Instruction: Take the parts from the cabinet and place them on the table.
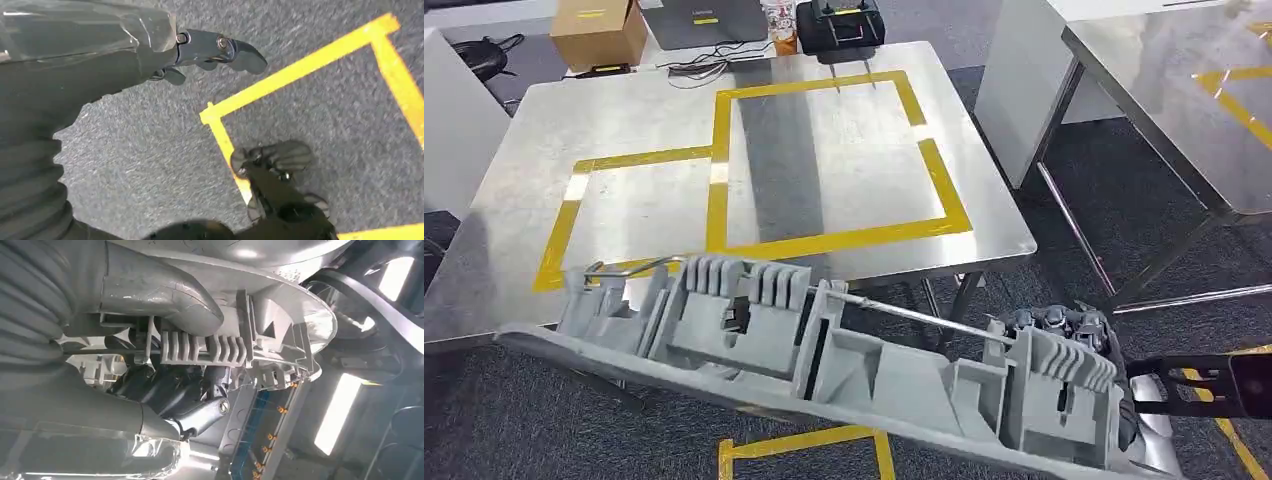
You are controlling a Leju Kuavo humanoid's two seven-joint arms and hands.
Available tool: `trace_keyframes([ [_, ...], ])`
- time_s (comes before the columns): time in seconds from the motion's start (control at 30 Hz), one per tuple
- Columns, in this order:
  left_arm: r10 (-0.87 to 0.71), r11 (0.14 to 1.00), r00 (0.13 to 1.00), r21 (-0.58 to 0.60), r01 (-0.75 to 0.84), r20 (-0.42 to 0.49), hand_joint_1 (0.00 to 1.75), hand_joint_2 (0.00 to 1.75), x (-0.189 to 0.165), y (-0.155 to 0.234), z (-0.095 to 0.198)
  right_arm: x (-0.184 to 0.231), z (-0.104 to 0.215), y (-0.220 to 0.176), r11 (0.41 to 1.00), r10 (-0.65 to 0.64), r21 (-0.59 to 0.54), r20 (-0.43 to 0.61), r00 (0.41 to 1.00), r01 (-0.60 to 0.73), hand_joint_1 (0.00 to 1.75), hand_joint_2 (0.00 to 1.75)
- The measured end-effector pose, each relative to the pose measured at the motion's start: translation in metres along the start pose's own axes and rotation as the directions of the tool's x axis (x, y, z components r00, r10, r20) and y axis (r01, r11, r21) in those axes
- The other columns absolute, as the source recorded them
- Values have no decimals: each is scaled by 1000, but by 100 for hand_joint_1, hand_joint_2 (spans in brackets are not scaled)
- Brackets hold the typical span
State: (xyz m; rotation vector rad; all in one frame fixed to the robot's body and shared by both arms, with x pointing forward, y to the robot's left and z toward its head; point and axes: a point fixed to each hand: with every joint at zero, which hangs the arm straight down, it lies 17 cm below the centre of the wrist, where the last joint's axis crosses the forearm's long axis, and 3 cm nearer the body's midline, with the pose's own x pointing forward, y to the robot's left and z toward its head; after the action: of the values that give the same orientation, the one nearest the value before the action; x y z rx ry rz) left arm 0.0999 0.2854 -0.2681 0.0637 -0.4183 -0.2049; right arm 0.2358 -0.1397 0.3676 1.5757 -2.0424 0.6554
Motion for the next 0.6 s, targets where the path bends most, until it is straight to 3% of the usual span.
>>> trace_keyframes([
  [0.6, 8, 1000, 1000, 6, -8, 1, 0, 175, -3, 4, 1, 2, -3, 2, 999, 11, 32, 2, 1000, -11, 166, 175],
])
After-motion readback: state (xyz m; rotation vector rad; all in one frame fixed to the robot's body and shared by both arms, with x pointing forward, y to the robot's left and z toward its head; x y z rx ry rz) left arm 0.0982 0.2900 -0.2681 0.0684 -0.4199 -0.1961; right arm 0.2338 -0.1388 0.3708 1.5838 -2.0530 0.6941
